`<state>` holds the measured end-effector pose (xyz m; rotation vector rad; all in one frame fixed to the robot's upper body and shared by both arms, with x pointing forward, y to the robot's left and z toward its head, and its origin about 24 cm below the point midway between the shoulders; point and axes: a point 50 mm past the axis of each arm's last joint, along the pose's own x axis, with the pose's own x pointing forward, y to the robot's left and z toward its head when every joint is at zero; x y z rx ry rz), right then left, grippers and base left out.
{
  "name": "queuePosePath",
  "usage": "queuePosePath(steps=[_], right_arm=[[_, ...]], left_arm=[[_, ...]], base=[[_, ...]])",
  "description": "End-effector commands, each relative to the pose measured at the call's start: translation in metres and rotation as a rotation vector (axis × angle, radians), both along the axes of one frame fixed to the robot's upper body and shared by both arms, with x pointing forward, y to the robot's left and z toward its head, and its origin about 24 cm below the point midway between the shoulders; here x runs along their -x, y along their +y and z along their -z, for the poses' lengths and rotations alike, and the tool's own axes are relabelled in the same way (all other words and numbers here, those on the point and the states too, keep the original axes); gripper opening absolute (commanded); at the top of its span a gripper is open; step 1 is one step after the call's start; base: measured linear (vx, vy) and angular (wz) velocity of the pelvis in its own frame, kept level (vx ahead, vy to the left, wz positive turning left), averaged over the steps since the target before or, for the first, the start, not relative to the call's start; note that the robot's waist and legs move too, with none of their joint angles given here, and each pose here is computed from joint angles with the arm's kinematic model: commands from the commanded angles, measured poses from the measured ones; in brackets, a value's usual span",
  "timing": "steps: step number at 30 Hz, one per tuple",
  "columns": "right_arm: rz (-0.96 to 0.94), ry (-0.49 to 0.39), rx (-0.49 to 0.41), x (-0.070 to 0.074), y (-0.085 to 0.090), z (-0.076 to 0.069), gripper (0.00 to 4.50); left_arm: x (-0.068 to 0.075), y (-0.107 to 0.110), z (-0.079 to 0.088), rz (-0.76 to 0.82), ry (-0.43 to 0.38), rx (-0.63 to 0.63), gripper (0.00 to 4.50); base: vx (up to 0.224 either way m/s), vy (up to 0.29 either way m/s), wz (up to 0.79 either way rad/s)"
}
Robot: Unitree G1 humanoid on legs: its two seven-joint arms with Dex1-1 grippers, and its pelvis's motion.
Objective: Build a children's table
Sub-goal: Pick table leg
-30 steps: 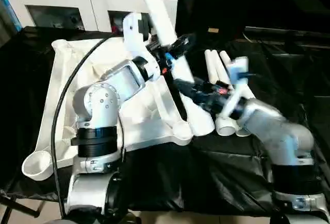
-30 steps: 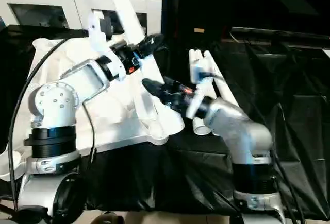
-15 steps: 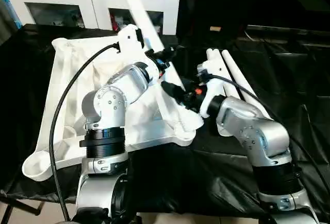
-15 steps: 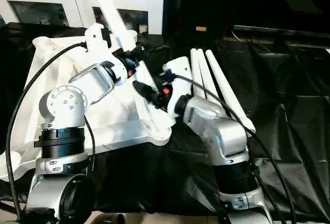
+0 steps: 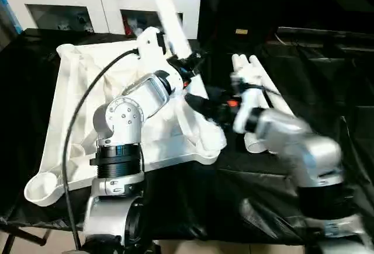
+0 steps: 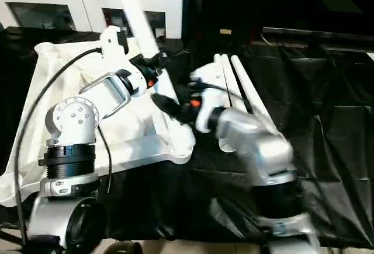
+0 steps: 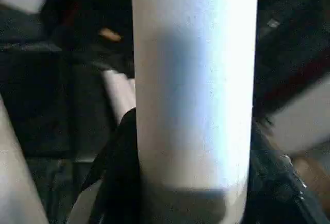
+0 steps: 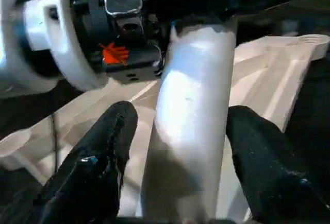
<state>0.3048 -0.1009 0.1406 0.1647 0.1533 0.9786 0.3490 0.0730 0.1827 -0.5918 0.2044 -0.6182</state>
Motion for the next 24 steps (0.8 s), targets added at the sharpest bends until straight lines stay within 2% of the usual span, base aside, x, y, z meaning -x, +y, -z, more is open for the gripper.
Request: queuePosePath(steps=[1,4,9,12,15,24], right_arm=[[-0.073,0.009,-0.023,0.003,-0.001,-0.003,3.3],[-0.177,0.044,-0.033,0.007,-0.007,-0.002,3.34],[-0.32,0.084,-0.023,0.013,-0.01,0.001,3.34],[-0.379,0.114,-0.009,0.013,-0.008,0.005,3.34],[-0.423,0.128,-0.007,0.015,-0.007,0.007,2.94],[-0.492,0.147,-0.022,0.021,-0.006,0.006,2.2]], left_arm=[[0.005,-0.01,-0.011,0.113,-0.089,0.01,1.82],[0.018,-0.016,-0.018,0.307,-0.212,-0.002,1.82],[0.033,-0.02,-0.02,0.511,-0.319,-0.021,1.82],[0.038,-0.021,-0.026,0.592,-0.365,0.021,1.82],[0.04,-0.02,-0.031,0.644,-0.399,0.047,1.82],[0.043,-0.013,-0.037,0.702,-0.453,0.097,1.82]], base=[[0.0,0.0,0.0],[0.0,0.0,0.0],[0.0,0.0,0.0],[0.0,0.0,0.0],[0.0,0.0,0.0],[0.0,0.0,0.0]])
